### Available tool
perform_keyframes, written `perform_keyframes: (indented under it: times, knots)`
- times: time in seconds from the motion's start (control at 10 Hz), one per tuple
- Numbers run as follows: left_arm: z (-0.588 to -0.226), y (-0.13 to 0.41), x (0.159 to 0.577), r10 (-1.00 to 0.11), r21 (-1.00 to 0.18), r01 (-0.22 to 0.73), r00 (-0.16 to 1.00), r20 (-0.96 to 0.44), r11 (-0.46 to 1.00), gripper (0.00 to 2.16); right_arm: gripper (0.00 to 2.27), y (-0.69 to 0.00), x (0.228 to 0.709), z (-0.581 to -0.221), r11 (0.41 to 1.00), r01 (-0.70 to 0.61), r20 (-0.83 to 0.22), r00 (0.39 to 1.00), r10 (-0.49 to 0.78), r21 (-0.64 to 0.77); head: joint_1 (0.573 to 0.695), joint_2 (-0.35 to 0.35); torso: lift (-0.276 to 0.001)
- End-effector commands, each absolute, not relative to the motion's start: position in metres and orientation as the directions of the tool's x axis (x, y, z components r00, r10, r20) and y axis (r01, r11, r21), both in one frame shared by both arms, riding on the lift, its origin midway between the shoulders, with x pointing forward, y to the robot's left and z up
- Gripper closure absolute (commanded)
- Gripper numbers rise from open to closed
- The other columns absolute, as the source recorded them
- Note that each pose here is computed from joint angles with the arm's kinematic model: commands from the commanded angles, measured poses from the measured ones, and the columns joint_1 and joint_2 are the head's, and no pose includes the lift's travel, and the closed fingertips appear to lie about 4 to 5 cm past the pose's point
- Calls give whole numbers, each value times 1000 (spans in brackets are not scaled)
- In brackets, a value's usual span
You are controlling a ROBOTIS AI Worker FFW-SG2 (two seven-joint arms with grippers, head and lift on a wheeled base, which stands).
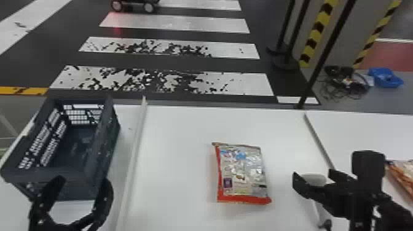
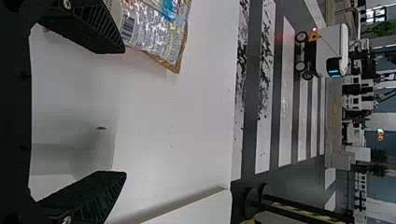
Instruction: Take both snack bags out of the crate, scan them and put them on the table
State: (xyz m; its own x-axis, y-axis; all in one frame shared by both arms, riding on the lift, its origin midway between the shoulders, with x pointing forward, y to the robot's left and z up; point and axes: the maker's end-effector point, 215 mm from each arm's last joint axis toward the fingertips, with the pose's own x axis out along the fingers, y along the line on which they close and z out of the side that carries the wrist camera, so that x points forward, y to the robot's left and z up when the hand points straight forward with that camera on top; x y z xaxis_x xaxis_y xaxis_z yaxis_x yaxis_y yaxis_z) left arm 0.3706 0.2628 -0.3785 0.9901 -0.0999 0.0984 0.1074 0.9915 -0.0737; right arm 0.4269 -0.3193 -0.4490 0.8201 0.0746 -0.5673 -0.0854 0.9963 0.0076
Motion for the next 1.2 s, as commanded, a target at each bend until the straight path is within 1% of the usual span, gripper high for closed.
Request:
perform_keyframes:
  times: [0.0,0.2,0.6,0.9,1.1]
  knots:
    - [-381,262,369,-99,-78,107,991,94,991,87,63,-331,414,-453,998,-67,-579,813,54,-1,695,-74,-94]
    - [-381,262,367,-99,-76,107,991,94,991,87,63,-338,404,-457,998,-55,-582,812,42,-5,695,-100,-94]
    - [-379,259,365,-104,-79,112,989,101,991,87,56,-343,397,-473,999,-48,-603,797,37,-2,695,-123,-94]
    - [-384,265,359,-93,-74,101,991,98,992,87,56,-339,397,-496,998,-54,-630,775,49,10,695,-125,-94]
    - [-384,268,359,-89,-70,96,991,96,993,87,63,-341,402,-512,998,-57,-642,765,47,5,695,-115,-94]
